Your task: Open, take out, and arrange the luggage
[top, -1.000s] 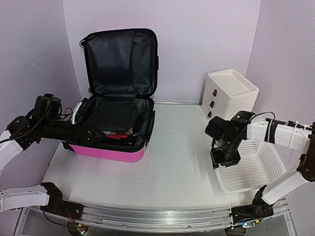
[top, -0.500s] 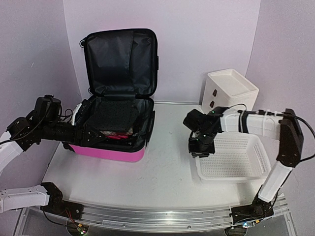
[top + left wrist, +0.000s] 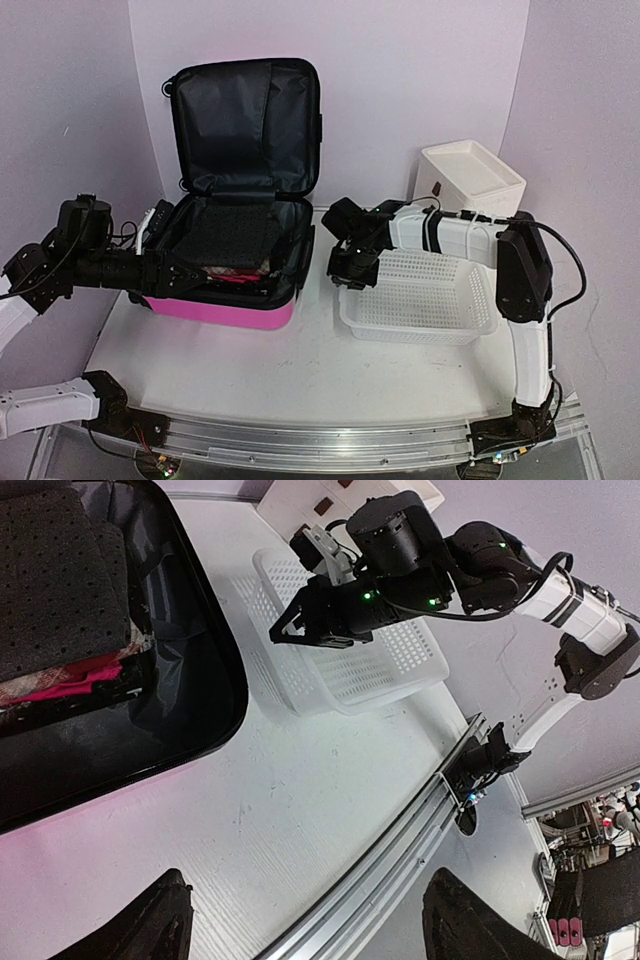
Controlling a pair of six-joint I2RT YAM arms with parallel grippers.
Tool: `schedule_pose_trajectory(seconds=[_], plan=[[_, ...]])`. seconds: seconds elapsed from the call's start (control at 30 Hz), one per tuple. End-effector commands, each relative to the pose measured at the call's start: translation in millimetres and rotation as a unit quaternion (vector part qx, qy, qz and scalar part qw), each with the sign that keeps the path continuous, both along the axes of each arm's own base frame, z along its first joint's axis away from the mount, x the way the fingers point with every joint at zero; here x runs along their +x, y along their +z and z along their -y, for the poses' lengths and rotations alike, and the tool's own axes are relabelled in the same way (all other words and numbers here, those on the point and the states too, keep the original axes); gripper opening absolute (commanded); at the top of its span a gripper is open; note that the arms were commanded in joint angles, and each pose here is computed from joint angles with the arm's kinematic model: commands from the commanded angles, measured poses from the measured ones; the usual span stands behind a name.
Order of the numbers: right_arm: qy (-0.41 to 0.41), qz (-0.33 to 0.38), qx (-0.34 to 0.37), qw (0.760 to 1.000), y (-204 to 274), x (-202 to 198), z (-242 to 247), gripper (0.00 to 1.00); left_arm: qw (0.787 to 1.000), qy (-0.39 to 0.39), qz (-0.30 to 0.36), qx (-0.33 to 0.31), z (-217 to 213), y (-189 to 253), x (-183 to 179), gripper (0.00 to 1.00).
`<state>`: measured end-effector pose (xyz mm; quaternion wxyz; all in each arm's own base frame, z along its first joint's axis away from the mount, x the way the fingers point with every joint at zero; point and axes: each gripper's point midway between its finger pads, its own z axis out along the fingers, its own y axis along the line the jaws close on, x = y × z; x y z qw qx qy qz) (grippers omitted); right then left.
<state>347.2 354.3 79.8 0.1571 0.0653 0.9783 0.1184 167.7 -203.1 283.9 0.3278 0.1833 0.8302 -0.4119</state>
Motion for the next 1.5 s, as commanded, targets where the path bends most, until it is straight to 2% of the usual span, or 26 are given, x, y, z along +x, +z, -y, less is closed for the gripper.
schedule_pose_trajectory(seconds=[0.0, 0.1, 0.33, 0.4, 0.57, 0.67, 0.8, 0.87, 0.93, 1.03, 1.13, 1.17, 1.23, 1.33, 1.4, 1.47], plan=[[-0.052, 0.012, 0.142, 0.988, 2.7, 19.0, -68.5, 0.18, 1.000, -0.004, 0.010, -0.017, 3.0, 21.0, 0.2, 0.79], [-0.040, 0.015, 0.187, 0.981, 12.6, 22.2, -95.3, 0.25, 1.000, -0.004, -0.001, -0.009, 5.9, 14.3, 4.6, 0.79], [0.021, 0.045, 0.231, 0.972, 56.2, 31.2, -122.7, 0.56, 1.000, -0.004, -0.012, -0.002, 9.6, 9.6, 10.2, 0.79], [0.047, 0.058, 0.235, 0.969, 75.6, 24.8, -118.0, 0.64, 1.000, -0.004, -0.014, 0.001, 10.5, 8.4, 11.9, 0.79], [0.175, 0.102, 0.167, 0.965, 113.9, -21.7, -63.6, 0.98, 1.000, -0.003, -0.018, 0.018, 13.1, -0.8, 19.9, 0.80], [0.266, 0.109, 0.101, 0.952, 118.2, -58.0, -18.7, 0.98, 0.999, -0.005, -0.014, 0.046, 15.3, -12.7, 30.4, 0.80], [0.286, 0.097, 0.031, 0.953, 104.7, -99.1, 54.0, 0.98, 0.990, -0.026, 0.028, 0.134, 17.3, -25.0, 53.7, 0.81], [0.271, 0.100, 0.019, 0.957, 99.5, -115.9, 83.6, 0.98, 0.973, -0.058, 0.084, 0.209, 15.5, -32.4, 65.9, 0.82], [0.264, 0.096, 0.032, 0.959, 95.6, -133.9, 100.3, 0.98, 0.941, -0.099, 0.159, 0.281, 15.0, -37.3, 79.2, 0.83], [0.265, 0.089, 0.061, 0.958, 93.6, -153.6, 109.3, 0.98, 0.860, -0.179, 0.267, 0.397, 19.1, -49.3, 99.6, 0.83], [0.260, 0.095, 0.067, 0.959, 93.9, -160.5, 116.7, 0.98, 0.781, -0.237, 0.358, 0.453, 31.4, -65.4, 126.2, 0.77], [0.259, 0.101, 0.069, 0.958, 97.2, -160.6, 118.3, 0.98, 0.766, -0.246, 0.379, 0.458, 36.3, -71.4, 136.4, 0.73], [0.260, 0.110, 0.074, 0.957, 103.4, -160.8, 118.2, 0.98, 0.745, -0.263, 0.406, 0.460, 44.6, -77.6, 149.4, 0.64], [0.261, 0.116, 0.083, 0.955, 111.4, -161.2, 116.1, 0.98, 0.741, -0.234, 0.423, 0.466, 50.0, -78.0, 179.5, 0.54], [0.261, 0.116, 0.089, 0.954, 114.5, -161.4, 114.3, 0.98, 0.735, -0.247, 0.421, 0.470, 53.5, -89.4, 187.7, 0.55], [0.255, 0.115, 0.094, 0.956, 117.6, -160.0, 112.7, 0.98, 0.728, -0.265, 0.413, 0.478, 52.6, -105.0, 192.5, 0.60]])
